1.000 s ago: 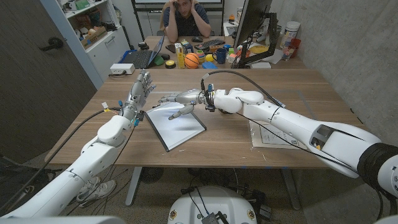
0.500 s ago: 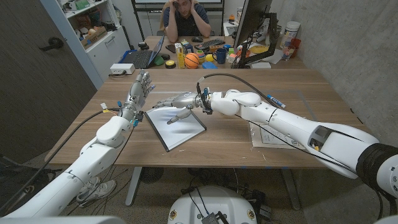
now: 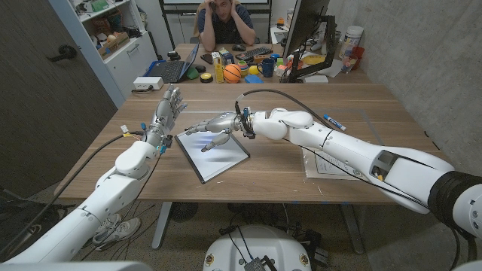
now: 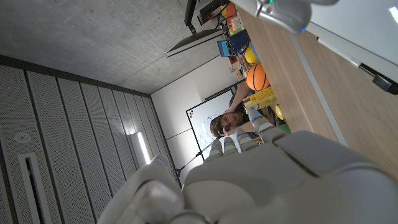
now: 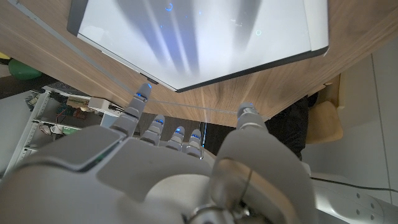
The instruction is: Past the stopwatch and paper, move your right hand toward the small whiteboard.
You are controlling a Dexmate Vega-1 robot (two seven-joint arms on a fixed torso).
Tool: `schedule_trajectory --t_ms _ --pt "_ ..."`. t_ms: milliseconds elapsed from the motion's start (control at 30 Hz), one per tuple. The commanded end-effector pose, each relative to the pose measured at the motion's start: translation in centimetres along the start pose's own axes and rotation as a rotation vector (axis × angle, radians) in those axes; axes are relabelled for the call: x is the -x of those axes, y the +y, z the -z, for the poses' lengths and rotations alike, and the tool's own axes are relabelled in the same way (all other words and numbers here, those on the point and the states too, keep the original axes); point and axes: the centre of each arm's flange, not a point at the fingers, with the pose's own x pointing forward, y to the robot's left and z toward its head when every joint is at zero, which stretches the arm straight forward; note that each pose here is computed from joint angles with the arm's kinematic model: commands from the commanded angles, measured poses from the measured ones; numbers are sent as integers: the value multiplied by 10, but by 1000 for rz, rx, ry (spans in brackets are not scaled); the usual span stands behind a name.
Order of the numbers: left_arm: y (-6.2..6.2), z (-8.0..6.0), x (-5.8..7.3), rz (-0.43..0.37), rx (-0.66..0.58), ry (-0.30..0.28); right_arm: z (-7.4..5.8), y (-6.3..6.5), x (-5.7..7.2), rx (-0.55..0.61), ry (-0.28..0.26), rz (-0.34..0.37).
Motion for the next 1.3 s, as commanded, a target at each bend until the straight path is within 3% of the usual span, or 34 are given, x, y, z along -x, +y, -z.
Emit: schedule_trajectory --t_ms 33,1300 --pt "1 4 -5 6 6 7 4 3 -5 -15 -3 -16" --pt "4 8 -16 14 13 13 13 3 -9 -30 -1 -29"
